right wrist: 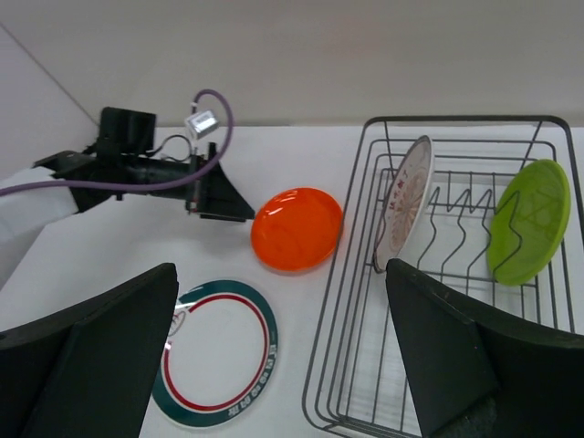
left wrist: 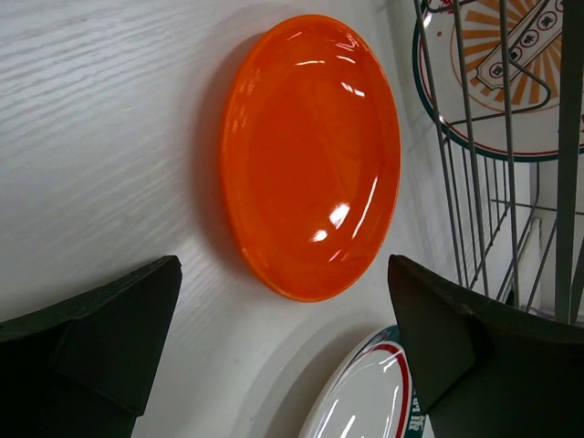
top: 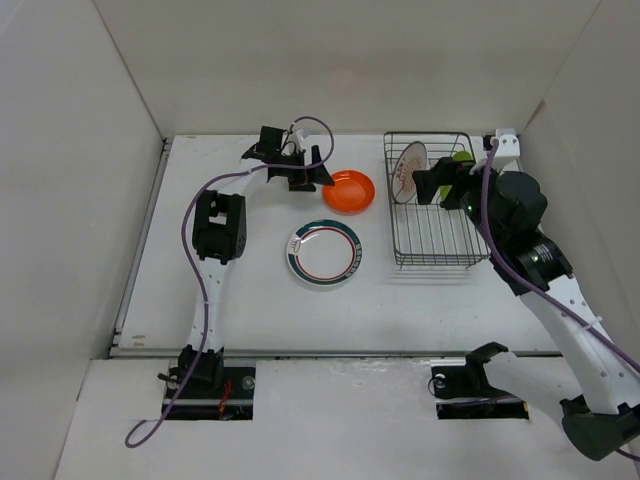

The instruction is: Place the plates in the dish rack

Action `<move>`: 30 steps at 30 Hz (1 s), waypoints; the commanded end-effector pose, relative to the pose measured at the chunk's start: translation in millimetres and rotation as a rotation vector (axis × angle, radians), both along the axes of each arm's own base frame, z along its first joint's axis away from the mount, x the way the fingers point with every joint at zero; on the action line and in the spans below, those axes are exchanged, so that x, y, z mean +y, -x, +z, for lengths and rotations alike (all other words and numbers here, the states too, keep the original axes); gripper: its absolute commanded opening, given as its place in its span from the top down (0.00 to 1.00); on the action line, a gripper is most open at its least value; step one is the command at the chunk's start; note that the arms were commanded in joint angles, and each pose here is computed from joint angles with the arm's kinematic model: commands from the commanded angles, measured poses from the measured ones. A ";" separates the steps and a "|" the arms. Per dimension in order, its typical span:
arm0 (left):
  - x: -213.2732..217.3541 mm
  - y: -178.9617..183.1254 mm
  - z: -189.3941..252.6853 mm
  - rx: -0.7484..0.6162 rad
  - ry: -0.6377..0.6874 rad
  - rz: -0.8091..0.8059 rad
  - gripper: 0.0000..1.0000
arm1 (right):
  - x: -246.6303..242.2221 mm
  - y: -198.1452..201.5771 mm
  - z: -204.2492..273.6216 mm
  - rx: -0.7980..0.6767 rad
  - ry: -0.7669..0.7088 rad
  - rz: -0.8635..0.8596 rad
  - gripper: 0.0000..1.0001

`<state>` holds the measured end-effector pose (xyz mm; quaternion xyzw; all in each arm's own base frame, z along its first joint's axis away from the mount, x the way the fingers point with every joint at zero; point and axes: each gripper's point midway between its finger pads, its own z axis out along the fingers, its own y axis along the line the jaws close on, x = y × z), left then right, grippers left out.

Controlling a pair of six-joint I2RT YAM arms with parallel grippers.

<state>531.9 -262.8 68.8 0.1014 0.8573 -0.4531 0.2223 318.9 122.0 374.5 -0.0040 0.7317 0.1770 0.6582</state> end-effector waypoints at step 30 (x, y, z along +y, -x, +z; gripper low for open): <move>-24.3 -11.6 -25.6 0.028 -0.095 0.118 0.46 | 5.4 43.2 34.4 -0.084 -0.052 0.021 0.02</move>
